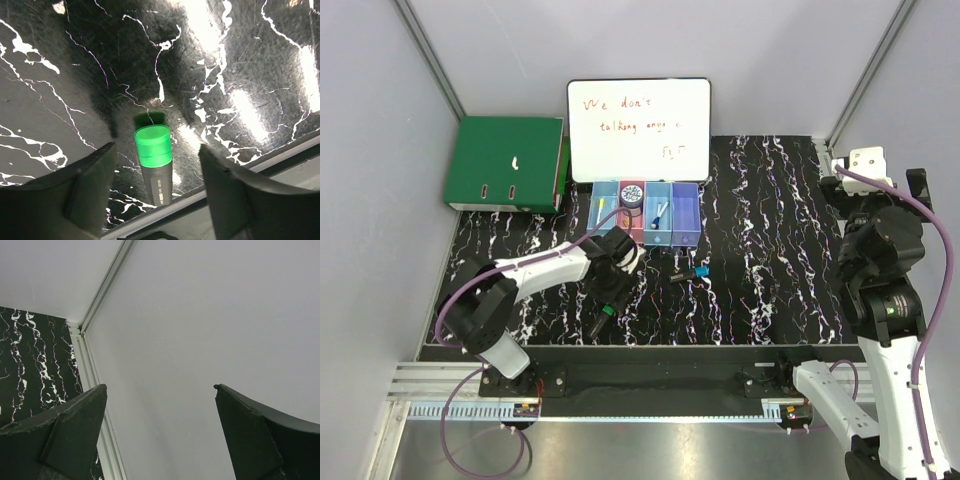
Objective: Sort the stationery into containers
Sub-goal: Pick up the pen from the corner of the board.
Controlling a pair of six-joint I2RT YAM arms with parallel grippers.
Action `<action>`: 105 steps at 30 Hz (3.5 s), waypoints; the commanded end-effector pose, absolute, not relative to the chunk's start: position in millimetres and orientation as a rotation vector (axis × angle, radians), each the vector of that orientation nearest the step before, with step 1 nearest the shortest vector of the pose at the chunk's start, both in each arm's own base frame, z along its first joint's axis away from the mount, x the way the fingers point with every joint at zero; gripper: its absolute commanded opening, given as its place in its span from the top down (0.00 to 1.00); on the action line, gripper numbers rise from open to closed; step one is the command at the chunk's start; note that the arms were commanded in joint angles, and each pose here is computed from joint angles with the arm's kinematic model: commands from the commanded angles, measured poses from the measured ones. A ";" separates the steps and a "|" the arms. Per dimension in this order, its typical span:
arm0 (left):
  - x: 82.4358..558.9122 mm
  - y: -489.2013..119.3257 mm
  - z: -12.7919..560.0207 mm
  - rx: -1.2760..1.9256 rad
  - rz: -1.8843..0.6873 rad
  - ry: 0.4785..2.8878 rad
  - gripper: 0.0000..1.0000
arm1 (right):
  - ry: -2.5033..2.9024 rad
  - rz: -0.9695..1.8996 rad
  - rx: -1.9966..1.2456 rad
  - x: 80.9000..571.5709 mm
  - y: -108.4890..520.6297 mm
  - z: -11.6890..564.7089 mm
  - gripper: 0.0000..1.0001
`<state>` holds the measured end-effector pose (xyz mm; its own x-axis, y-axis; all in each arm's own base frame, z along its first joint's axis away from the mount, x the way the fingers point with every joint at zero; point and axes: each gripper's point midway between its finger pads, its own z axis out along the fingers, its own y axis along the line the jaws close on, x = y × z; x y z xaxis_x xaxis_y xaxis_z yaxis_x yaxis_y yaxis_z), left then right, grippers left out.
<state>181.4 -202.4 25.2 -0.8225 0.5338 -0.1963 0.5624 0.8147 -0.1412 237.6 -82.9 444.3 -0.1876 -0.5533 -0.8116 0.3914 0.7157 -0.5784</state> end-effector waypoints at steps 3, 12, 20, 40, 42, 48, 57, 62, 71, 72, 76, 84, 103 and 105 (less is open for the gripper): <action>185.0 -202.6 20.3 0.809 -0.266 2.868 0.42 | 1.527 -0.861 -0.123 237.3 -85.2 454.0 0.03; 180.0 -188.5 6.3 0.821 -0.118 2.949 0.44 | 1.503 -0.847 -0.112 235.0 -84.5 468.3 0.03; 171.0 -195.4 -12.5 0.916 -0.040 3.003 1.00 | 1.499 -0.836 -0.105 232.1 -84.3 471.3 0.03; 302.3 -259.4 121.4 0.729 -0.328 2.655 1.00 | 1.544 -0.779 -0.148 238.7 -75.3 448.3 0.03; 324.0 -277.2 152.3 0.702 -0.395 2.572 1.00 | 1.582 -0.748 -0.189 240.2 -69.9 435.7 0.03; 383.8 -323.1 206.8 0.605 -0.557 2.420 1.00 | 1.719 -0.464 -0.359 239.4 -26.8 393.8 0.02; 411.7 -358.1 224.8 0.559 -0.797 2.343 1.00 | 1.885 0.232 -0.564 215.3 75.2 342.4 0.01; 398.6 -368.8 262.3 0.516 -1.117 2.204 1.00 | 1.896 0.530 -0.530 223.4 115.0 333.0 0.02; 356.8 -373.4 379.1 0.548 -1.406 1.889 1.00 | 1.840 0.794 -0.573 268.2 158.0 346.5 0.09; 353.9 -374.0 387.2 0.553 -1.423 1.862 1.00 | 1.843 0.833 -0.583 273.7 164.1 345.8 0.09; 352.3 -378.3 402.7 0.538 -1.459 1.828 1.00 | 1.797 0.863 -0.570 290.4 175.5 354.6 0.10; 342.8 -401.4 397.4 0.590 -1.494 1.821 1.00 | 1.746 0.854 -0.626 297.9 191.8 363.2 0.11; 319.3 -417.3 422.2 0.632 -1.595 1.755 1.00 | 1.734 0.779 -0.617 313.1 194.2 360.8 0.15; 317.6 -416.7 421.7 0.633 -1.601 1.759 1.00 | 1.741 0.770 -0.609 315.3 193.2 358.4 0.28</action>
